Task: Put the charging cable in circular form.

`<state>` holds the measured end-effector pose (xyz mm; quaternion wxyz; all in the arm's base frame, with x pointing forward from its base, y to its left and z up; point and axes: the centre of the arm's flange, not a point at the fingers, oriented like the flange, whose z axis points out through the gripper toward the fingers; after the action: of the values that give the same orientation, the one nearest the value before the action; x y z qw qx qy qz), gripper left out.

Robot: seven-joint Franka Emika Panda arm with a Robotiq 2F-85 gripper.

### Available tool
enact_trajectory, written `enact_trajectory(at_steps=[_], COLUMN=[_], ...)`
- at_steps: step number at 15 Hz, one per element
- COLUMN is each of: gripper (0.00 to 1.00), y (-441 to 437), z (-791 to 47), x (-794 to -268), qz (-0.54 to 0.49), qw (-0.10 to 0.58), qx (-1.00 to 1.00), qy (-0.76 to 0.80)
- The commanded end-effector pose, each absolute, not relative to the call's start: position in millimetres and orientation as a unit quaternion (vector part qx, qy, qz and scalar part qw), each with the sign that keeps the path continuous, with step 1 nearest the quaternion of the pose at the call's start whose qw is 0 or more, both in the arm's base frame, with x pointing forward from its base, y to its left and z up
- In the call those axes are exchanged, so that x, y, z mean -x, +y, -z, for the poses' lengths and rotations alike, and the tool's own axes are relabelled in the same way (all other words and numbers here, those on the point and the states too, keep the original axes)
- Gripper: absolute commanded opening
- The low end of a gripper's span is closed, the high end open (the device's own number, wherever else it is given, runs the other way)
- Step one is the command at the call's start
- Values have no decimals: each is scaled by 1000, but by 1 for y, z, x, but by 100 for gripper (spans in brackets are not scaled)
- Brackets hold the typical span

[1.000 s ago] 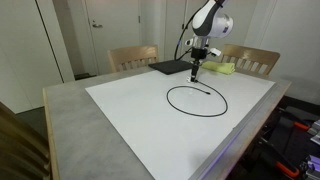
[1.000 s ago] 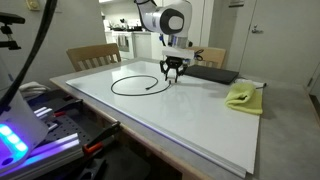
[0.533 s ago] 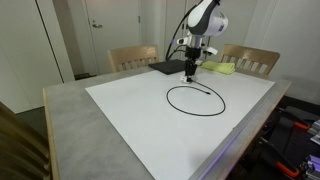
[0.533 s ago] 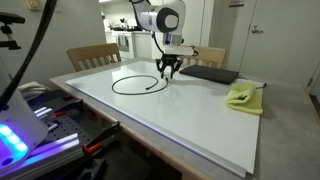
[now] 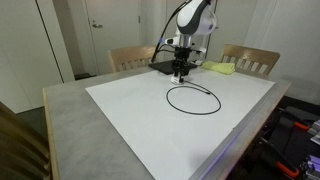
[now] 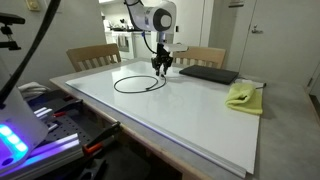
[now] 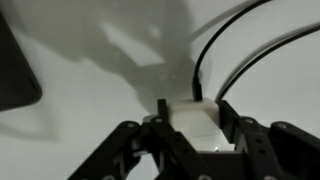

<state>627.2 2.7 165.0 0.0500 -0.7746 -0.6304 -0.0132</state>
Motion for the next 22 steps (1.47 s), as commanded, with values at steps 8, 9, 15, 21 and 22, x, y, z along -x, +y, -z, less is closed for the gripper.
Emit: enact_trajectory(at_steps=[8, 9, 15, 21, 22], gripper=[27, 27, 27, 27, 27], y=[27, 29, 42, 63, 68], z=[-162, -162, -168, -172, -170], x=[-624, -624, -628, -622, -621], qz=[15, 7, 35, 79, 77], qw=[43, 39, 14, 17, 26], qx=[703, 690, 583, 464, 440], qy=[-709, -722, -812, -882, -894])
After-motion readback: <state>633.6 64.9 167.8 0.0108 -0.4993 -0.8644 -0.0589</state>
